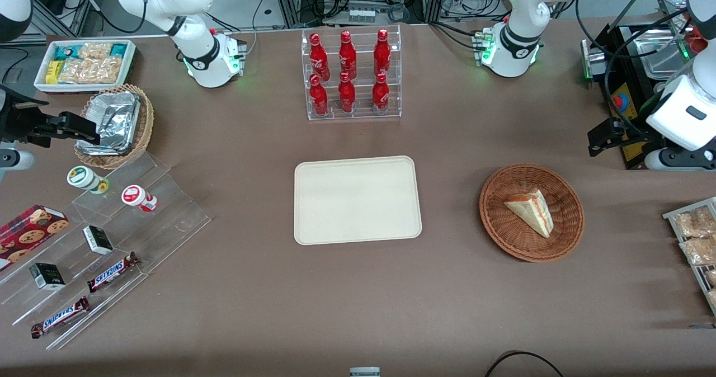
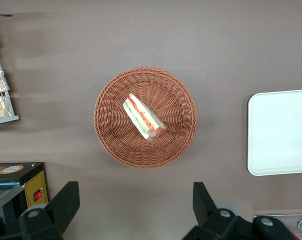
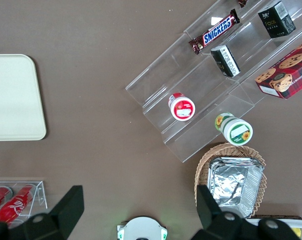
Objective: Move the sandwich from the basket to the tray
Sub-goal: 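Move the left gripper over the wrapped sandwich in the wicker basket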
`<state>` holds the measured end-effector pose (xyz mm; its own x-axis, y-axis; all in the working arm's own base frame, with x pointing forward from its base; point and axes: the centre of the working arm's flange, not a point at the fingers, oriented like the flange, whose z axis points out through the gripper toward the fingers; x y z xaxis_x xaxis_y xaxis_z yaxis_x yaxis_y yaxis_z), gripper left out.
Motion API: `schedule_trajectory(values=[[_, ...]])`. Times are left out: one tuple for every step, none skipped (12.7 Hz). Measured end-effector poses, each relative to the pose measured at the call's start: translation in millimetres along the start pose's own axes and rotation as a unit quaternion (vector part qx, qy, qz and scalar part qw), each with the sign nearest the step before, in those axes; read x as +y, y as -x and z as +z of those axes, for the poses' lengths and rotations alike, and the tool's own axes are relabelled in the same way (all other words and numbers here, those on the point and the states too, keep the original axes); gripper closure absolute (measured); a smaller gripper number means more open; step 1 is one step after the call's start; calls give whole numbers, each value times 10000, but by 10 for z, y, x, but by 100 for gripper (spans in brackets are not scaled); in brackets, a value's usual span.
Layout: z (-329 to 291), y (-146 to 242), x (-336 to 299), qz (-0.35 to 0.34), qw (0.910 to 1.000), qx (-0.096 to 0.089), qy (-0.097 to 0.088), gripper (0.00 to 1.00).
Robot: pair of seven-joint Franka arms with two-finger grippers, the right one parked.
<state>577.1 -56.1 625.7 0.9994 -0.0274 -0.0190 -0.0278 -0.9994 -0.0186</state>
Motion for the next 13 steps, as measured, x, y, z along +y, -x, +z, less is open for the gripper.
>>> schedule_trajectory(values=[[0, 3, -3, -3, 10000, -12, -1, 0], [1, 8, -5, -4, 10000, -31, -3, 0], [4, 11, -5, -4, 10000, -47, -4, 0], [17, 15, -6, -5, 10000, -79, -6, 0], [63, 14, -7, -5, 9999, -131, -10, 0], [147, 12, -7, -5, 9998, -217, -17, 0], [268, 4, -4, -2, 9995, -311, -24, 0], [414, -13, 1, 2, 9994, -357, -27, 0], [585, -37, 7, 7, 9993, -360, -28, 0], [748, -51, 13, -23, 9994, -352, -28, 0], [924, -55, 18, -97, 9993, -355, -31, 0], [1107, -53, 22, -201, 9992, -356, -35, 0], [1268, -48, 25, -338, 9988, -346, -38, 0]])
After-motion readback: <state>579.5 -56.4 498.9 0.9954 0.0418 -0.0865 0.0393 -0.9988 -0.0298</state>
